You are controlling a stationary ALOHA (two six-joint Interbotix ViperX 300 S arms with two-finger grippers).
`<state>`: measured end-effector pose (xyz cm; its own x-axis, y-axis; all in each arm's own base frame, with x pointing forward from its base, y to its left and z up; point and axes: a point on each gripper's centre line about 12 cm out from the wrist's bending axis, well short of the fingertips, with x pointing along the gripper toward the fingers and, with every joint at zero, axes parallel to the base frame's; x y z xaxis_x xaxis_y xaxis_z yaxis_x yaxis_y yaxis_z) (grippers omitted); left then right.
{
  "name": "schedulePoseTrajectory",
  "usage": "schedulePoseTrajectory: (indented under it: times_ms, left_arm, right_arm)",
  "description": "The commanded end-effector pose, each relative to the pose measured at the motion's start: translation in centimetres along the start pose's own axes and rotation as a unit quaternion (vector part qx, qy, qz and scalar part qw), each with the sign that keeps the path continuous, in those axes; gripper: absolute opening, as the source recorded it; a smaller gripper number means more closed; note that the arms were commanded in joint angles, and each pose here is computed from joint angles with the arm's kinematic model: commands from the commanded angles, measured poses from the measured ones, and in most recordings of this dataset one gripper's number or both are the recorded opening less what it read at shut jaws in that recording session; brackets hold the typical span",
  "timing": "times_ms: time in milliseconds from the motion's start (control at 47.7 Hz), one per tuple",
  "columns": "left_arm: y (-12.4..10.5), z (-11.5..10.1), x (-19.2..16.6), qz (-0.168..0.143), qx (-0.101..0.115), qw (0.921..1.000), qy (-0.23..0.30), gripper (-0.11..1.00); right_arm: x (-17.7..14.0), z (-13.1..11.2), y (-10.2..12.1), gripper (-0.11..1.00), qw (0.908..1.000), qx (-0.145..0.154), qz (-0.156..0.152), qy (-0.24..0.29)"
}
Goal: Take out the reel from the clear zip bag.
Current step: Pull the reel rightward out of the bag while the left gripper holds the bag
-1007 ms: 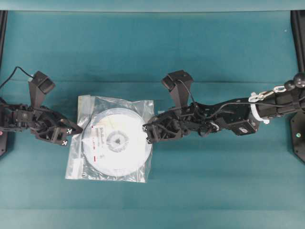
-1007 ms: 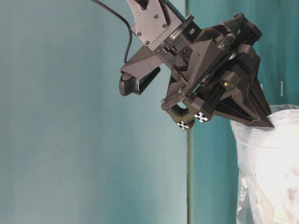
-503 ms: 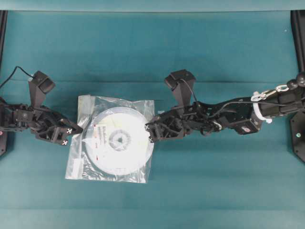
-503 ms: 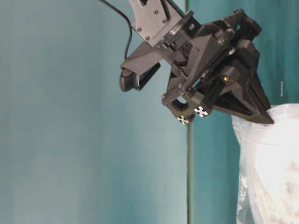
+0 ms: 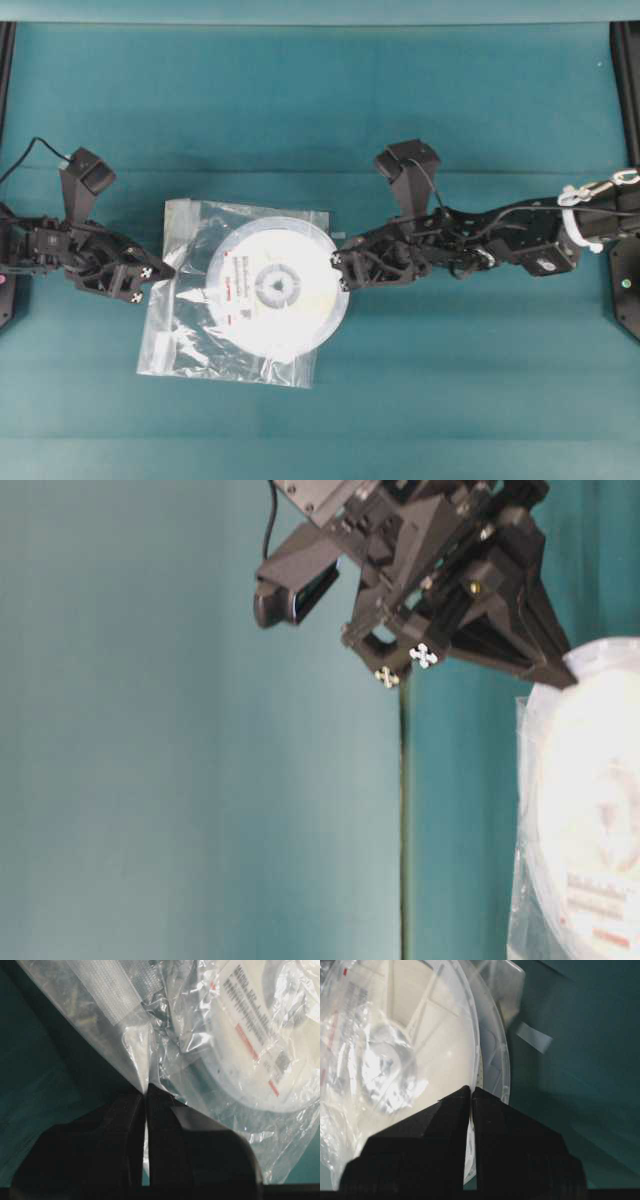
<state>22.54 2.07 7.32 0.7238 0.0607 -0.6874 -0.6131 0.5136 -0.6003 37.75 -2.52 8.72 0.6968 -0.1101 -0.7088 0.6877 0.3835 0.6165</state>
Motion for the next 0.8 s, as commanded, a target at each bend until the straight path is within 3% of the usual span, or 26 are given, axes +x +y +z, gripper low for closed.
schedulePoseTrajectory:
  times_ms: [0, 210, 399, 776]
  left_arm:
    - [-0.1, 0.5, 0.2, 0.0, -0.007, 0.9999, -0.008, 0.0]
    - [0.0, 0.6, 0.2, 0.002, -0.011, 0.9999, -0.008, 0.0]
    - [0.2, 0.9, 0.2, 0.004, -0.023, 0.9996, -0.013, 0.0]
    - [0.1, 1.0, 0.2, 0.002, -0.023, 0.9996, -0.014, 0.0]
  right_arm:
    - [-0.7, 0.3, 0.1, 0.03, 0.9998, 0.014, 0.009, -0.01]
    - [-1.8, 0.1, -1.1, 0.04, 0.9993, 0.032, 0.006, -0.018]
    - [-2.5, -0.2, -2.0, 0.04, 0.9993, 0.033, 0.0, -0.017]
    - [-3.3, -0.4, -2.8, 0.04, 0.9993, 0.034, -0.005, -0.016]
